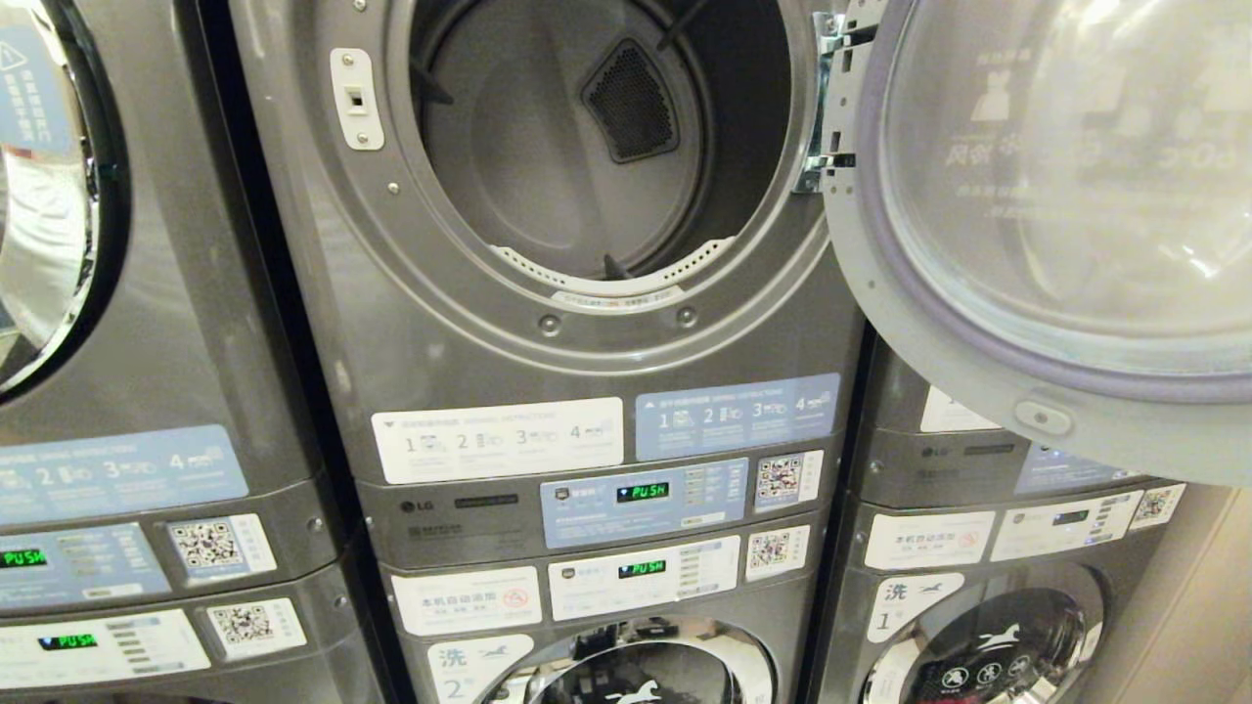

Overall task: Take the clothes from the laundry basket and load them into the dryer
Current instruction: Open the dryer

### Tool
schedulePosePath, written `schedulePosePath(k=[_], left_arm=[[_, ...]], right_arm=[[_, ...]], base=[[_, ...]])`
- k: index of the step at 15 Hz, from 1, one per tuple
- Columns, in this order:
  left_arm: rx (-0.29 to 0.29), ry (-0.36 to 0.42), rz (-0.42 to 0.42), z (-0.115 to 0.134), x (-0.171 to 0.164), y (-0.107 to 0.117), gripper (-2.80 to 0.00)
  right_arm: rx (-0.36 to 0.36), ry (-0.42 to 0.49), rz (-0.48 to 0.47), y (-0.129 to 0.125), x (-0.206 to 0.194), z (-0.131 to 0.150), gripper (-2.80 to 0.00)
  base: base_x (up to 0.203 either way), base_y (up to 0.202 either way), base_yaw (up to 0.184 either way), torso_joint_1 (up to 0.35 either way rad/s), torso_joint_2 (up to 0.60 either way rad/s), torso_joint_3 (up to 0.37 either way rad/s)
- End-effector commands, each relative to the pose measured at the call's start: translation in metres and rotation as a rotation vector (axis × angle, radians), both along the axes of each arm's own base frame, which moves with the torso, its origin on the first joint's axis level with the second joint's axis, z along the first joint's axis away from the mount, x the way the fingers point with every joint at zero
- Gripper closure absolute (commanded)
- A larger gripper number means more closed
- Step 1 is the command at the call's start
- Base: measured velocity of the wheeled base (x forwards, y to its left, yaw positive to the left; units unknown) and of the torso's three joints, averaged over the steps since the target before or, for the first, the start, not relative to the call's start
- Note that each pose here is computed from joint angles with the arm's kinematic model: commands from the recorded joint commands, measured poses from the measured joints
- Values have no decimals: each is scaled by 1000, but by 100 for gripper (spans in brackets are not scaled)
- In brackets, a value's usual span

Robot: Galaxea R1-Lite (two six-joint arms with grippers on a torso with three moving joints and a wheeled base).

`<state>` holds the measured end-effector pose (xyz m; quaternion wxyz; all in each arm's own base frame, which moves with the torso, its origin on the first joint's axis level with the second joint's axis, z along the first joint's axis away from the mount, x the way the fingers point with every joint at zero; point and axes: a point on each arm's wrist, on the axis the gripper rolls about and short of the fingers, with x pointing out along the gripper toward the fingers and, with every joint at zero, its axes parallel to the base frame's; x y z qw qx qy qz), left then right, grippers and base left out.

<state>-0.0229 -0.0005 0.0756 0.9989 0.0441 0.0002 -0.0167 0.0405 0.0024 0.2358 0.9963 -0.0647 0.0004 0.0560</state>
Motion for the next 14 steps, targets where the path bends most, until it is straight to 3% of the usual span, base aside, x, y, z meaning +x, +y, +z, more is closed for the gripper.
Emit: schedulePosePath(k=[1, 3, 6, 11, 14], left_arm=[[-5, 0, 1, 0, 0, 0, 0], [-8, 0, 1, 0, 0, 0, 0], [-8, 0, 1, 0, 0, 0, 0], [-8, -2, 1, 0, 0, 0, 0], [-10, -2, 3, 0, 0, 0, 0]], right_arm=[[-2, 57, -2, 0, 16, 0, 0], [-4, 59, -18, 0, 16, 0, 0], [-8, 58, -137, -3, 21, 0, 0], [-6, -22, -252, -6, 67, 13, 0], [-10, -1, -334, -8, 79, 12, 0]], base=[[0, 0, 0, 0, 0, 0], [0, 0, 0, 0, 0, 0], [0, 0, 0, 0, 0, 0], [0, 0, 0, 0, 0, 0], [0, 0, 0, 0, 0, 0]])
